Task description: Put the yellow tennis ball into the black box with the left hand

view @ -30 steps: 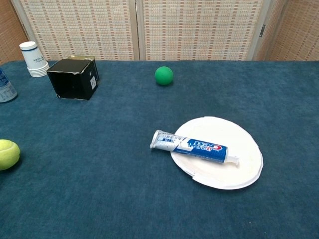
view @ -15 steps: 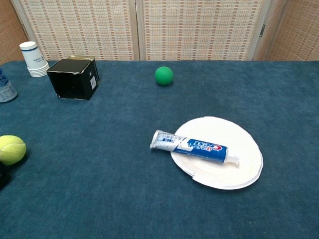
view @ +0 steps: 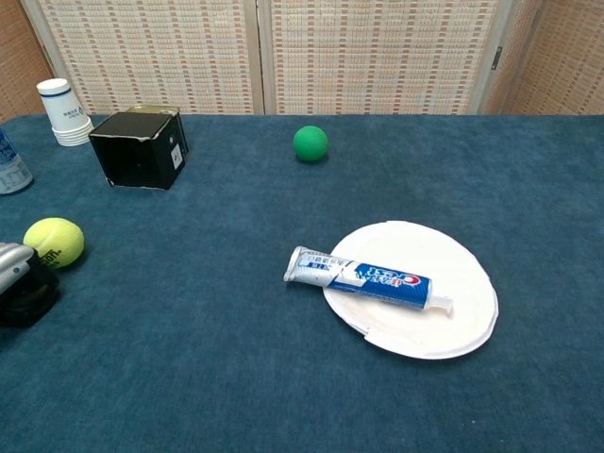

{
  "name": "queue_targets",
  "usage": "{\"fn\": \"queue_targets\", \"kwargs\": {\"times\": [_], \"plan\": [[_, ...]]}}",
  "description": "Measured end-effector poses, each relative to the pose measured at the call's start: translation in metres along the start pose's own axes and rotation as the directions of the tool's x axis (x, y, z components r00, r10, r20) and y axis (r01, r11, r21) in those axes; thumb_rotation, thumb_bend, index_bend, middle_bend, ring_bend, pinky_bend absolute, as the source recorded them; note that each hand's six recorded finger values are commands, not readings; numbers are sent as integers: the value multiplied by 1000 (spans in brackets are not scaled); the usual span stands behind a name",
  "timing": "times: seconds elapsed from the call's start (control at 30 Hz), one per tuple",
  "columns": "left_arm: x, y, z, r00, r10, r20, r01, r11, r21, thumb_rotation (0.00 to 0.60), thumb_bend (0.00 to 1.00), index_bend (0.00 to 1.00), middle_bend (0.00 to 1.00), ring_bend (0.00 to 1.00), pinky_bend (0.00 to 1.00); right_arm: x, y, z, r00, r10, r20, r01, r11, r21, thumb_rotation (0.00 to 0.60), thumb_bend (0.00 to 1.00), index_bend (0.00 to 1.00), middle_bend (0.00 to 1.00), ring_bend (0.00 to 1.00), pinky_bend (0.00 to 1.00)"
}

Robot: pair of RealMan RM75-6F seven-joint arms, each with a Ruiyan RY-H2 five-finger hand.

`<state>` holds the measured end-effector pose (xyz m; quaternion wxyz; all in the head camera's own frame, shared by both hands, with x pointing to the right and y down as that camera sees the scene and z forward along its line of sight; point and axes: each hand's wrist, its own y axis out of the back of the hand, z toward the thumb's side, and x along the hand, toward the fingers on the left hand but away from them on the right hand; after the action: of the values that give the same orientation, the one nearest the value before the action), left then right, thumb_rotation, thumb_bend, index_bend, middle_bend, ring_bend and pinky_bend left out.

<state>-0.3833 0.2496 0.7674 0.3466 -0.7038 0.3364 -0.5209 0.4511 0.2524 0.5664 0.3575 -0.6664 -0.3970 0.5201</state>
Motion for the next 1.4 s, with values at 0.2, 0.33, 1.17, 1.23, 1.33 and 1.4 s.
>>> {"fn": "queue_targets", "kwargs": {"times": [0.2,0.33,1.17,1.23,1.33,1.4], "plan": [[21,4,1,1000,-9,-5,8,1000,-7,600,670,1000,1000,1000,1000,-2,-3,1,1000,8,4,-8,1000,10,600,0,29,0,0,0],[34,8,0,1000,-12,-8,12,1000,-2,600,671,1000,1000,1000,1000,-4,-4,2,1000,12,9,-13,1000,14,600,0,29,0,0,0],[115,50,1,996,39,-79,-43,998,-41,600,631,1000,1000,994,1000,-9,-10,2,999,42,26,-42,999,28,600,0,28,0,0,0],[119,53,2,996,39,-74,-43,998,-49,477,547,804,810,734,837,-9,-11,3,999,50,19,-50,998,26,600,0,28,0,0,0],[122,51,3,999,8,-54,-11,998,-55,286,455,278,108,55,96,-9,-11,3,999,49,18,-49,999,24,600,0,28,0,0,0],[125,45,1,998,-39,-56,36,997,-65,259,427,161,0,0,0,-9,-11,2,998,50,23,-51,998,24,600,0,28,0,0,0]]}}
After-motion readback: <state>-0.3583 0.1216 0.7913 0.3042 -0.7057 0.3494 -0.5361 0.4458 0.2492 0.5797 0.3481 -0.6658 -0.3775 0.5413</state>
